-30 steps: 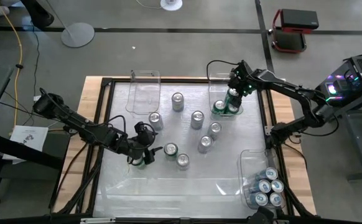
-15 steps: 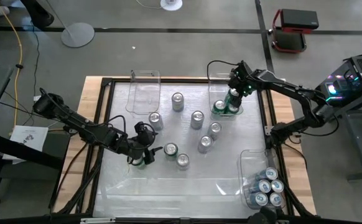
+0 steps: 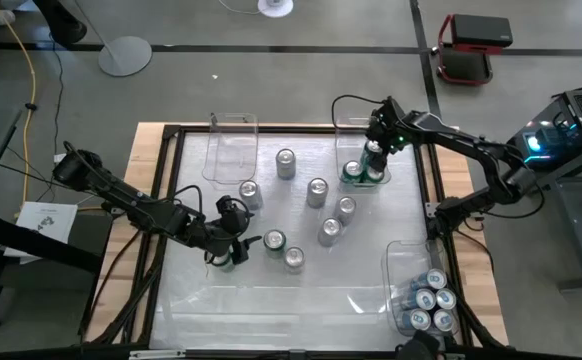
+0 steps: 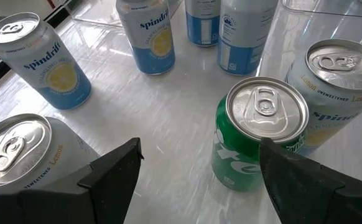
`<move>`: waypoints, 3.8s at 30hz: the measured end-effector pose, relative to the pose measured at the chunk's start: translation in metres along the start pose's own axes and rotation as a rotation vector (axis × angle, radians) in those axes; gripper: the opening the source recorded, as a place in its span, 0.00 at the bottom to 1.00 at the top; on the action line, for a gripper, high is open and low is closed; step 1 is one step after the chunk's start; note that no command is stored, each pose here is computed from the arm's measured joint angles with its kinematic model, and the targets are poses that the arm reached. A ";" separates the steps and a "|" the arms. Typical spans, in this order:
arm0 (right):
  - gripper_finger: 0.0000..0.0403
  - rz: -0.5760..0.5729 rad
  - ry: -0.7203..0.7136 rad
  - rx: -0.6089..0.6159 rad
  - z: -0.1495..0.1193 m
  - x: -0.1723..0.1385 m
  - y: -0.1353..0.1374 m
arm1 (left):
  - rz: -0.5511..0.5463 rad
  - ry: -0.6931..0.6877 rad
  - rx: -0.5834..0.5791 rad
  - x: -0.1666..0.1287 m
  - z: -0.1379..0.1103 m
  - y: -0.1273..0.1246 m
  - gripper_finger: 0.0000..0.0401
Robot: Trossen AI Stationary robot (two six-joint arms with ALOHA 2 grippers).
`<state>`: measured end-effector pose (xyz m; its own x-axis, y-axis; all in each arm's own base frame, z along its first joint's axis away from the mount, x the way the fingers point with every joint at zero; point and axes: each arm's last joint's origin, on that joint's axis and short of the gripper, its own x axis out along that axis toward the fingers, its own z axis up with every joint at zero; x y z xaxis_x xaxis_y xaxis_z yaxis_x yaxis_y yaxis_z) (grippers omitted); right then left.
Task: Sort soda cans
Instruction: Put the green soda can into the top right transparent bin
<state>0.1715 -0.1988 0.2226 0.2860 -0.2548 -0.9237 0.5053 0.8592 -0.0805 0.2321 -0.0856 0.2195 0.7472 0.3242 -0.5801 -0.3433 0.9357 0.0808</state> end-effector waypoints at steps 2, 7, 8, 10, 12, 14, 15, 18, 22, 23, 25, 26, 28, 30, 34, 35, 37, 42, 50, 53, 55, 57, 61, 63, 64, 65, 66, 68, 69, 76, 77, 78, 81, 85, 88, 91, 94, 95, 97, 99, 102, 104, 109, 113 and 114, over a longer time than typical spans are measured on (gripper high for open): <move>0.79 -0.006 0.007 0.016 0.000 0.001 -0.001 | 0.000 0.000 0.000 0.000 0.000 0.000 0.76; 0.81 -0.002 0.026 0.022 0.000 0.005 -0.001 | 0.000 0.000 0.000 0.000 0.000 0.000 0.76; 0.82 0.000 0.031 0.023 0.000 0.006 -0.001 | 0.000 0.000 0.000 0.000 0.000 0.000 0.76; 0.84 -0.007 0.036 0.027 -0.001 0.006 -0.001 | 0.000 0.000 0.000 0.000 0.000 0.000 0.76; 0.86 -0.013 0.039 0.027 -0.001 0.006 -0.001 | 0.000 -0.001 0.000 0.000 0.000 0.000 0.76; 0.88 -0.020 0.046 0.019 -0.001 0.006 -0.002 | 0.000 -0.001 -0.001 0.000 0.000 0.000 0.76; 0.88 -0.021 0.055 0.010 -0.001 0.004 -0.002 | 0.000 -0.001 -0.001 0.000 0.000 0.000 0.76; 0.89 -0.022 0.072 -0.001 0.003 -0.002 -0.003 | 0.000 -0.002 -0.001 0.000 0.000 0.000 0.76; 0.89 -0.033 0.041 -0.001 0.017 -0.022 -0.006 | 0.000 -0.002 -0.001 0.000 0.000 0.000 0.76; 0.89 -0.032 0.046 -0.001 0.019 -0.026 -0.007 | 0.000 -0.001 -0.001 0.000 0.000 0.000 0.76; 0.89 -0.040 0.045 -0.001 0.024 -0.036 -0.008 | 0.000 -0.001 -0.001 0.000 0.000 0.000 0.76; 0.89 -0.040 0.042 -0.001 0.026 -0.041 -0.009 | 0.000 -0.002 -0.001 0.000 0.000 0.000 0.76; 0.89 -0.037 0.051 -0.005 0.029 -0.051 -0.008 | 0.000 -0.002 -0.001 0.000 0.000 0.000 0.76; 0.89 -0.048 0.050 -0.010 0.034 -0.061 -0.005 | 0.000 -0.002 -0.001 0.000 0.000 0.000 0.76; 0.89 -0.042 -0.012 -0.076 0.039 -0.080 0.018 | 0.001 -0.001 -0.001 0.000 0.000 0.000 0.76; 0.89 -0.037 -0.044 -0.104 0.040 -0.084 0.027 | 0.003 -0.002 0.000 0.000 0.000 0.000 0.76; 0.89 -0.027 -0.109 -0.143 0.040 -0.095 0.047 | 0.011 -0.007 0.009 -0.001 -0.001 -0.001 0.76; 0.89 0.032 -0.365 -0.226 0.040 -0.133 0.106 | 0.064 -0.024 0.055 -0.011 -0.007 -0.004 0.76; 0.89 0.429 -0.817 -0.481 0.040 -0.169 0.221 | 0.012 -0.113 0.030 -0.044 -0.005 -0.007 0.76; 0.89 0.517 -0.952 -0.507 0.039 -0.162 0.269 | 0.004 -0.116 0.021 -0.049 -0.005 -0.005 0.76; 0.89 0.547 -0.952 -0.510 0.040 -0.149 0.294 | 0.005 -0.117 0.013 -0.050 -0.006 -0.005 0.76; 0.89 0.567 -0.913 -0.515 0.045 -0.132 0.317 | 0.008 -0.114 0.017 -0.049 -0.006 -0.005 0.76; 0.89 0.539 -0.802 -0.485 0.060 -0.095 0.349 | 0.015 -0.111 0.021 -0.048 -0.007 -0.005 0.76; 0.89 0.507 -0.744 -0.501 0.068 -0.080 0.362 | 0.019 -0.111 0.012 -0.048 -0.007 -0.005 0.76; 0.89 0.486 -0.721 -0.505 0.073 -0.074 0.367 | 0.023 -0.106 0.012 -0.048 -0.008 -0.004 0.76; 0.89 0.460 -0.690 -0.510 0.077 -0.069 0.372 | 0.027 -0.101 0.011 -0.048 -0.008 -0.004 0.76; 0.89 0.429 -0.654 -0.517 0.081 -0.064 0.377 | 0.029 -0.099 0.006 -0.048 -0.009 -0.004 0.76; 0.89 0.361 -0.589 -0.531 0.089 -0.058 0.385 | 0.038 -0.097 -0.002 -0.048 -0.009 -0.003 0.76; 0.89 0.319 -0.555 -0.536 0.092 -0.055 0.388 | 0.040 -0.094 -0.001 -0.048 -0.010 -0.003 0.76; 0.89 0.204 -0.362 -0.501 0.107 -0.029 0.401 | 0.039 -0.095 -0.004 -0.048 -0.009 -0.003 0.76; 0.89 0.197 -0.342 -0.493 0.108 -0.025 0.401 | 0.039 -0.096 -0.005 -0.048 -0.009 -0.003 0.76; 0.89 0.189 -0.324 -0.485 0.109 -0.022 0.400 | 0.038 -0.096 -0.006 -0.048 -0.009 -0.003 0.76; 0.89 0.175 -0.271 -0.459 0.111 -0.013 0.396 | 0.038 -0.096 -0.010 -0.048 -0.009 -0.003 0.76; 0.89 0.247 -0.212 -0.424 0.113 -0.005 0.389 | 0.039 -0.096 -0.010 -0.048 -0.009 -0.003 0.76; 0.89 0.256 -0.187 -0.408 0.113 0.002 0.384 | 0.038 -0.096 -0.010 -0.048 -0.009 -0.003 0.76; 0.87 0.266 -0.185 -0.403 0.113 0.008 0.382 | 0.039 -0.096 -0.010 -0.048 -0.009 -0.003 0.76; 0.82 0.268 -0.189 -0.407 0.113 0.008 0.382 | 0.039 -0.096 -0.010 -0.048 -0.009 -0.003 0.76; 0.80 0.269 -0.191 -0.407 0.113 0.008 0.382 | 0.039 -0.096 -0.010 -0.048 -0.009 -0.003 0.76; 0.75 0.270 -0.195 -0.408 0.114 0.008 0.382 | 0.039 -0.096 -0.010 -0.048 -0.009 -0.003 0.76; 0.70 0.267 -0.199 -0.427 0.114 0.008 0.382 | 0.039 -0.096 -0.010 -0.048 -0.009 -0.003 0.76; 0.70 0.256 -0.213 -0.467 0.114 0.006 0.382 | 0.039 -0.096 -0.010 -0.048 -0.009 -0.003 0.76; 0.70 0.245 -0.223 -0.507 0.115 -0.001 0.379 | 0.038 -0.096 -0.012 -0.048 -0.009 -0.003 0.76; 0.70 0.239 -0.344 -0.536 0.122 -0.051 0.360 | 0.037 -0.098 -0.015 -0.048 -0.009 -0.003 0.76; 0.70 0.179 -0.406 -0.508 0.121 -0.098 0.330 | 0.037 -0.099 -0.016 -0.048 -0.009 -0.003 0.76; 0.70 0.156 -0.418 -0.501 0.122 -0.107 0.321 | 0.037 -0.098 -0.015 -0.048 -0.009 -0.003 0.76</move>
<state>0.4023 0.0506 0.3412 0.6672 -0.1749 -0.7240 0.0227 0.9764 -0.2149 0.1922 -0.1054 0.2396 0.7858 0.3713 -0.4946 -0.3797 0.9209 0.0881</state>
